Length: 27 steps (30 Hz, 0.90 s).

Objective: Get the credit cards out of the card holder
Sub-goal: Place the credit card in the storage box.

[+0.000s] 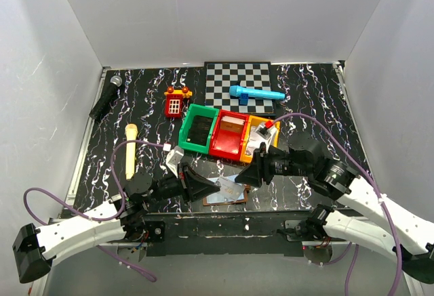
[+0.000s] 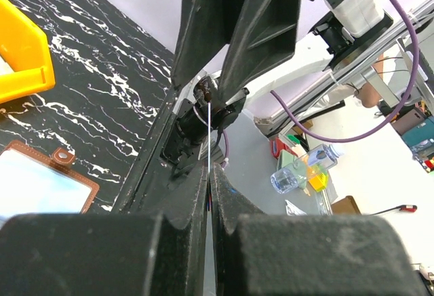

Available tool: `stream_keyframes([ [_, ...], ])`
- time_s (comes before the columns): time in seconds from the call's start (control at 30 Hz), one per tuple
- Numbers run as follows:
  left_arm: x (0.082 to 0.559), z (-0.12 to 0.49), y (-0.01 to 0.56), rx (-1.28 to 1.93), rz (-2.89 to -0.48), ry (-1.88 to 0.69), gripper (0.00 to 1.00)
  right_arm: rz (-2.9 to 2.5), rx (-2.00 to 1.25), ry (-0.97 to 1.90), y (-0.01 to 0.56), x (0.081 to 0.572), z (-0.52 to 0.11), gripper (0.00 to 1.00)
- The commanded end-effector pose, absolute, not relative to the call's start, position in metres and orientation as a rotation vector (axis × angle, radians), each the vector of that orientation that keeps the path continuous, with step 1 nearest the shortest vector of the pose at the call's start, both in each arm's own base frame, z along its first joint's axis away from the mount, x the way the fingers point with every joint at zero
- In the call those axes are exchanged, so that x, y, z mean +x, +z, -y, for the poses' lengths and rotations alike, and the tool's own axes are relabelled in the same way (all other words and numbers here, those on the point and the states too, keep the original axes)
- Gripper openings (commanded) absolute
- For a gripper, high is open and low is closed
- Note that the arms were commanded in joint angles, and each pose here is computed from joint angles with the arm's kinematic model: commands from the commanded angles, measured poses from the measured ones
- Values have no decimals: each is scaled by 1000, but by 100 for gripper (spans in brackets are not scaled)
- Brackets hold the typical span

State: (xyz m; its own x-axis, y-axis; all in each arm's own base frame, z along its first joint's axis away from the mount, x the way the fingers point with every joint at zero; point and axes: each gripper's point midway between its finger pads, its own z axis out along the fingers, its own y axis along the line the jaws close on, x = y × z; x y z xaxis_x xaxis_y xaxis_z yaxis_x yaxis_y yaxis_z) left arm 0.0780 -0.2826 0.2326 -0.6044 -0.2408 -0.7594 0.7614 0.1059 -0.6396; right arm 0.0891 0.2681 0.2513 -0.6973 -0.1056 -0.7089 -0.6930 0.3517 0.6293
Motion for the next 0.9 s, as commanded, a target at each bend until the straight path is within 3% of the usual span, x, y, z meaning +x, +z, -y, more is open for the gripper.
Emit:
stream_keyframes([
  [0.0, 74, 280, 241, 533, -1540, -1643, 0, -1989, -777, 1444, 265, 80, -278, 46],
  [0.2, 74, 281, 239, 531, -1549, -1644, 0, -1953, -808, 1525, 271, 72, -284, 46],
  [0.47, 76, 281, 239, 522, -1555, -1637, 0, -1978, -830, 1528, 264, 69, -283, 35],
  [0.87, 76, 281, 241, 513, -1548, -1640, 0, -2032, -848, 1506, 254, 68, -282, 30],
])
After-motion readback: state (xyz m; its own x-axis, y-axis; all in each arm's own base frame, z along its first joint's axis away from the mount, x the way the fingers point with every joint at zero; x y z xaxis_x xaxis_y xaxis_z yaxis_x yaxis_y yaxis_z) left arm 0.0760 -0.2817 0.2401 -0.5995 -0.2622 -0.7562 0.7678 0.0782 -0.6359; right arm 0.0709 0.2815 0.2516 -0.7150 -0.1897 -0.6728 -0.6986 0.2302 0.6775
